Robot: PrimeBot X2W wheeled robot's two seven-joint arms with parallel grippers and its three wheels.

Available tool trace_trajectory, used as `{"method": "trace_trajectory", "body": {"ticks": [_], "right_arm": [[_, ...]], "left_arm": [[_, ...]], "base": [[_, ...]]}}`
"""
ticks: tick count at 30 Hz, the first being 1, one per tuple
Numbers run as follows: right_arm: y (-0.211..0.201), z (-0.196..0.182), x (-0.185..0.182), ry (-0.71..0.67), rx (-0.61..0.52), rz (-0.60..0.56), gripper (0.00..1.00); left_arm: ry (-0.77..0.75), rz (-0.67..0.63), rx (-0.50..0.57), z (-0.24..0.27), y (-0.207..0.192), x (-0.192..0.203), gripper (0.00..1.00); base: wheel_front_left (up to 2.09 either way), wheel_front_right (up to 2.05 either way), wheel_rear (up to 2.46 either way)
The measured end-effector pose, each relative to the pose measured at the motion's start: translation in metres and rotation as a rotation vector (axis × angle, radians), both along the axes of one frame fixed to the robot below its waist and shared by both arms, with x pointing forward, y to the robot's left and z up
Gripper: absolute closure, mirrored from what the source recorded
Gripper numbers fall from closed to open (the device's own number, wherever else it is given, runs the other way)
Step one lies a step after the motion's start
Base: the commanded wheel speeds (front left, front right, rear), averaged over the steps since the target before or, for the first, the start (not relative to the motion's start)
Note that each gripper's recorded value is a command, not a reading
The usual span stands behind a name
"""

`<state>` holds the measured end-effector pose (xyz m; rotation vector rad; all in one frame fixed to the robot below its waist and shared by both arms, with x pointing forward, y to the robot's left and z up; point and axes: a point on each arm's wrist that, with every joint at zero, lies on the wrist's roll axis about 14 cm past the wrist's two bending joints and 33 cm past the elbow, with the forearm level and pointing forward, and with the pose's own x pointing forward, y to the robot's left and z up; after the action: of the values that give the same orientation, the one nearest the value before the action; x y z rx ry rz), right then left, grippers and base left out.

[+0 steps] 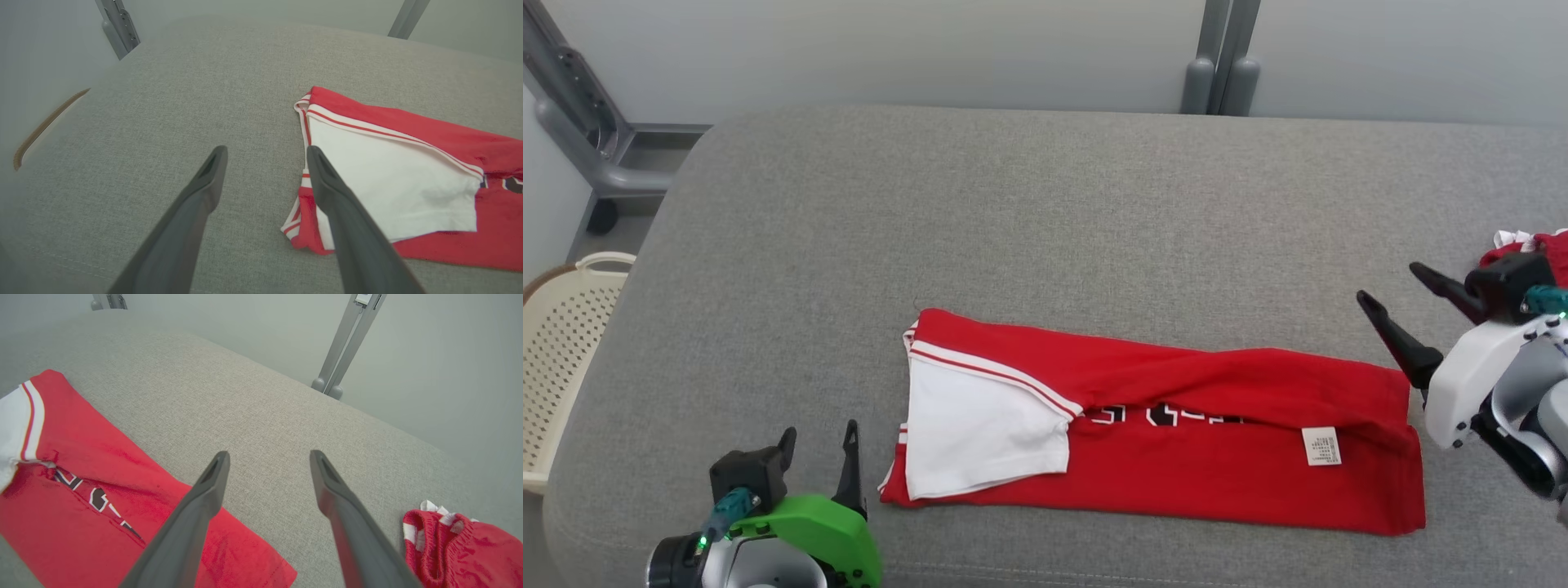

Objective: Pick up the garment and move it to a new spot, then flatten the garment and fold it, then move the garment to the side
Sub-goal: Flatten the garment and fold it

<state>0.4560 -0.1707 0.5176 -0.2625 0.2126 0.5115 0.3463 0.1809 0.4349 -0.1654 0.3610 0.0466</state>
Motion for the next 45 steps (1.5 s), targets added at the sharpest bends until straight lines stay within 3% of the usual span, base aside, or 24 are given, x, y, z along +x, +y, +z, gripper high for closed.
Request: {"method": "trace_trajectory", "body": {"ticks": [10,19,28,45], "right_arm": [[-0.006,0.004,-0.037,-0.093,0.354,-0.248,0.00],[0.003,0.010,-0.076,-0.152,0.503,-0.376,0.00],[0.006,0.005,-0.097,-0.134,0.557,-0.420,0.00],[0.008,-0.008,-0.110,-0.095,0.572,-0.439,0.00]], "left_arm": [[-0.281,0.048,0.026,0.057,0.013,0.003,0.00],[-0.337,0.003,0.004,0.065,0.006,-0.001,0.00],[-0.348,-0.101,0.003,0.064,-0.009,0.000,0.00],[-0.371,-0.019,-0.029,0.069,0.013,0.005,0.00]], "base": [[0.00,0.00,0.00],[0.00,0.00,0.00],[0.00,0.00,0.00],[0.00,0.00,0.00]]}}
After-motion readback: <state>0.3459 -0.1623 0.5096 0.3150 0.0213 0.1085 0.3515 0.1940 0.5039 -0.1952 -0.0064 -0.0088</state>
